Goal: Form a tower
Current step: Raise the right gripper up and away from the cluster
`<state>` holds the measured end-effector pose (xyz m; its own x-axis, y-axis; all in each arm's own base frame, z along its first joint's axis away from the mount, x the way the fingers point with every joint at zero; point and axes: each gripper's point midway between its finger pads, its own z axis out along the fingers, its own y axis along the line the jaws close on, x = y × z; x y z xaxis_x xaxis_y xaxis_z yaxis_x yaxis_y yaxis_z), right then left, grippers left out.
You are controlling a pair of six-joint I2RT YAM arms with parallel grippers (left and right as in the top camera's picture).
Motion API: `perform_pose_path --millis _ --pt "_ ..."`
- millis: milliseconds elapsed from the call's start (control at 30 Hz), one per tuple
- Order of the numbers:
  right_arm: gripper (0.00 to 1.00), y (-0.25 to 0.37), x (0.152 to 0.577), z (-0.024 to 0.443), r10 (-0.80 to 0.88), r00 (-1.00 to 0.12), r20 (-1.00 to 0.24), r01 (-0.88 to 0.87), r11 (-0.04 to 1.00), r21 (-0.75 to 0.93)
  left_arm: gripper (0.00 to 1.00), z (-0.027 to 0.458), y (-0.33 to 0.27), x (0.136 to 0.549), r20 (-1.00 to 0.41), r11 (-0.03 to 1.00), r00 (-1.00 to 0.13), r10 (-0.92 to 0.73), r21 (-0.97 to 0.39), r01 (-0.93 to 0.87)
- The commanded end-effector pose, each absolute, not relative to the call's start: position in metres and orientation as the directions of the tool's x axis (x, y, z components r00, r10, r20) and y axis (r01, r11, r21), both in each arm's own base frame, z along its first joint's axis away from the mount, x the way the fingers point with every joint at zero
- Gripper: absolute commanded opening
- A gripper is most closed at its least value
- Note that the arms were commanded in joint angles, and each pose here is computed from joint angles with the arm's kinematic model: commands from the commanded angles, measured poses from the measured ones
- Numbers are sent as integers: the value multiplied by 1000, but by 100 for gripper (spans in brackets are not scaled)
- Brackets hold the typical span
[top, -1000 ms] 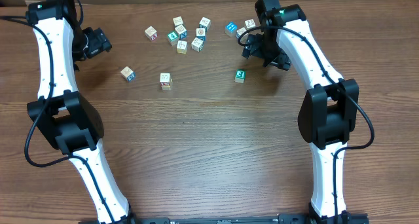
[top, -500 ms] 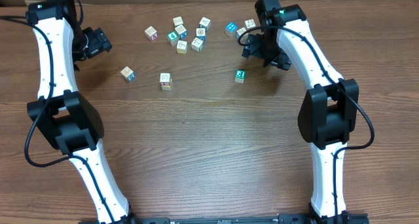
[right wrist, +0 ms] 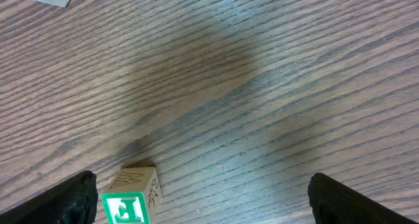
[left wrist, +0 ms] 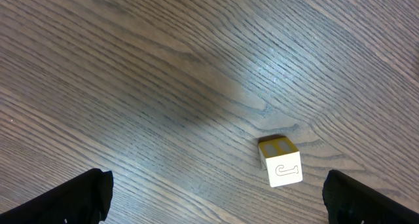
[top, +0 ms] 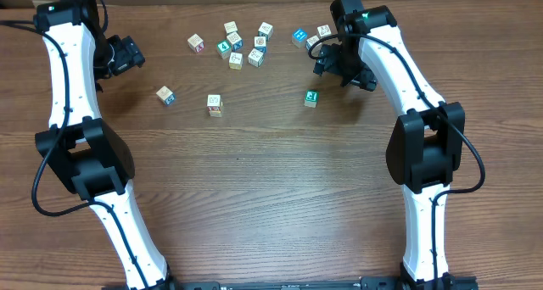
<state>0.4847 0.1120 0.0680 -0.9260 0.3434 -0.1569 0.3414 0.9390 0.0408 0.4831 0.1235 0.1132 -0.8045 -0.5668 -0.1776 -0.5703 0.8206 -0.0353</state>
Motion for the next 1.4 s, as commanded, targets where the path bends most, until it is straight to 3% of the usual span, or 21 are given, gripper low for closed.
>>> perform_pose_path --millis 0,633,833,1067,1167,1233,1333,1367 --pt "100 115 485 87 341 -921 -189 335 940 65 100 128 126 486 -212 808 -784 -584 -52 -588" --pt "100 115 485 87 341 -921 -189 335 940 65 99 128 126 486 -212 808 -784 -584 -52 -588" --pt "100 124 525 99 352 -878 -326 317 935 156 100 128 126 486 -212 808 -784 -584 -52 -588" --pt "100 128 534 103 356 -864 -356 306 933 189 99 128 126 486 -212 808 -784 -584 -52 -588" --pt "100 139 526 101 340 -890 -302 279 933 226 99 128 126 486 -212 808 -784 -584 -52 -588" --pt "100 147 525 102 219 -925 -311 149 961 233 99 128 126 486 -212 808 -784 -584 -52 -588" --pt "89 154 526 106 175 -932 -319 89 960 266 99 128 126 486 -212 808 -784 -584 -52 -588" --pt "79 154 527 108 175 -931 -319 88 960 267 99 128 126 486 -212 808 -784 -584 -52 -588"
